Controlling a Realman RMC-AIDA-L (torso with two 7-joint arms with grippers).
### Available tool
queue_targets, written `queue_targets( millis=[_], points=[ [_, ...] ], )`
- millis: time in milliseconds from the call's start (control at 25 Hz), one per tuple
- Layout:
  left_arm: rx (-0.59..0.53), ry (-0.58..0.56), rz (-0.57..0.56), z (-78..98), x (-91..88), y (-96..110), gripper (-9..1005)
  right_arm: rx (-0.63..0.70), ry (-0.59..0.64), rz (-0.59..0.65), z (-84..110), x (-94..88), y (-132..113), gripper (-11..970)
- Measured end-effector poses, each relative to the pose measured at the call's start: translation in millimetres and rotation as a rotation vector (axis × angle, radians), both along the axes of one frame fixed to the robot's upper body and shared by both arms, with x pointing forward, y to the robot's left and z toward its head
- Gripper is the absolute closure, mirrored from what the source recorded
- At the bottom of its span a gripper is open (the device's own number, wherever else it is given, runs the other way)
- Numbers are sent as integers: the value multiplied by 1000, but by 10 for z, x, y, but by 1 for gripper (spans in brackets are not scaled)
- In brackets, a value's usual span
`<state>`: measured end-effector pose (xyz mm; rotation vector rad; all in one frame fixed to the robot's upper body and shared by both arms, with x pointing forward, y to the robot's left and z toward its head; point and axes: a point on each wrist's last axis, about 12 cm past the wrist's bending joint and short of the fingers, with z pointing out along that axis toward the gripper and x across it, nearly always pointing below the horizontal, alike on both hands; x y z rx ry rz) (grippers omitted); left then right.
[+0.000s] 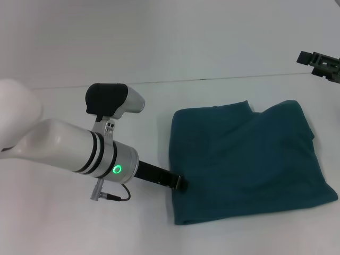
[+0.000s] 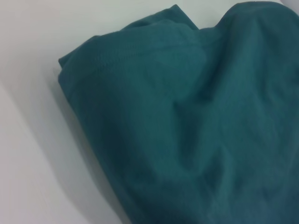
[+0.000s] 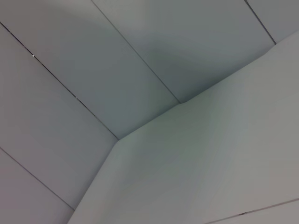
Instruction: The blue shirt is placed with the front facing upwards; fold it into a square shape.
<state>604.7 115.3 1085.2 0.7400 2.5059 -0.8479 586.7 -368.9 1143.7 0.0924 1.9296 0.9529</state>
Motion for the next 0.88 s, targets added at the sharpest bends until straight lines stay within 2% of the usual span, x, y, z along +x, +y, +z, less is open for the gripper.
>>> queue_targets(
  millis=[360, 880],
  points=[
    [3, 3, -6, 2, 2, -16, 934, -1, -2, -1, 3, 0, -6, 44],
    [7, 4, -4, 13, 12, 32, 930, -8, -2, -6, -10, 3, -18, 45]
  ],
)
